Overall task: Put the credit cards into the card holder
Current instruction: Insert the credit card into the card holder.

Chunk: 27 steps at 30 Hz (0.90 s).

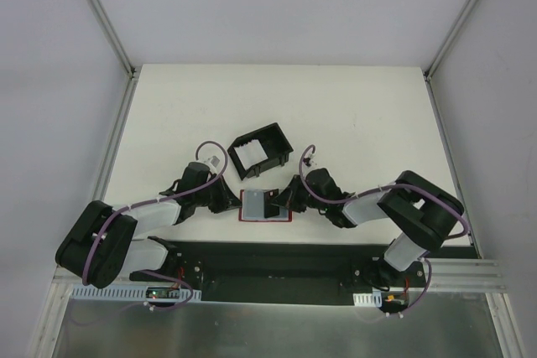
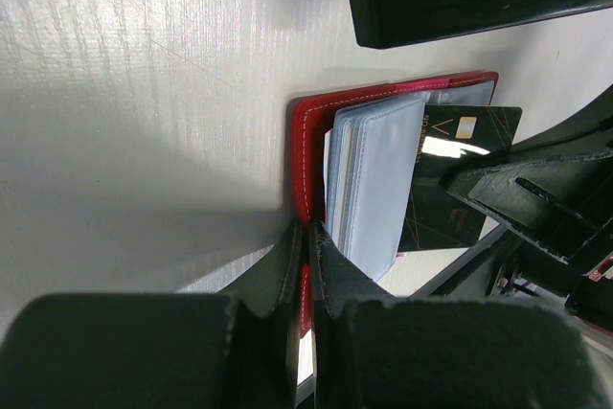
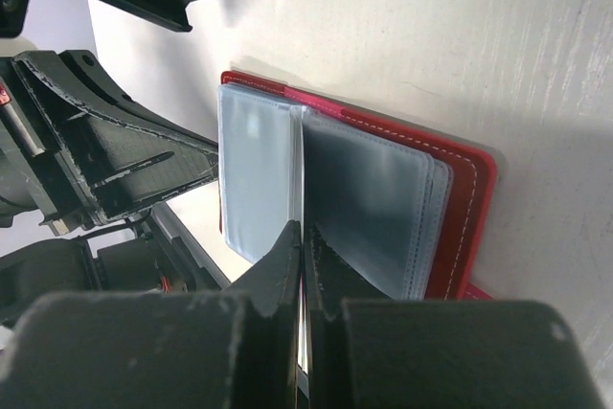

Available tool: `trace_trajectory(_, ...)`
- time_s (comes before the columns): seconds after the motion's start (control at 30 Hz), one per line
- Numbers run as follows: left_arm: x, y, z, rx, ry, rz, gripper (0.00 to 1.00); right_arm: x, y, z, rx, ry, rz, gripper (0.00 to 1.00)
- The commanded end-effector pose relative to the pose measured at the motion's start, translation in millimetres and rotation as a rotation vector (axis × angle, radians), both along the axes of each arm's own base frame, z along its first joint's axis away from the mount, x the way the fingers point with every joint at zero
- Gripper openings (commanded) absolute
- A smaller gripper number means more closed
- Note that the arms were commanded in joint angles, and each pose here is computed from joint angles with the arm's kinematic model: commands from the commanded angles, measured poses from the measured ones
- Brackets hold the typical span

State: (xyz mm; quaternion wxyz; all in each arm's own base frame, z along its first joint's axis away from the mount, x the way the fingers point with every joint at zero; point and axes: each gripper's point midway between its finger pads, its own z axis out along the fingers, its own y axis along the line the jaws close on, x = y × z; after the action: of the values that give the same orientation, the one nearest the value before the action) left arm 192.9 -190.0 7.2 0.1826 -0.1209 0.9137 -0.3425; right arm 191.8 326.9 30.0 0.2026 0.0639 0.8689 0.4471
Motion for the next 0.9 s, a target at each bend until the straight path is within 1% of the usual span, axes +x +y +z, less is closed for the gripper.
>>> trace_trajectory(0.0, -31.8, 29.9, -38.4, 0.163, 0.137, 0.007, 0.0, 7.5, 14.7, 14.2, 0.077, -0.019, 0.011, 0.0)
trace_trajectory(0.33, -31.1, 28.8, -37.6, 0.159, 0.132, 0.002, 0.0, 8.0, 21.8, 21.6, 0.12, -0.015, 0.024, 0.0)
trace_trajectory(0.87, -30.5, 27.7, -37.2, 0.157, 0.132, -0.002, 0.0, 4.6, 23.6, 12.8, 0.114, 0.014, 0.031, 0.0)
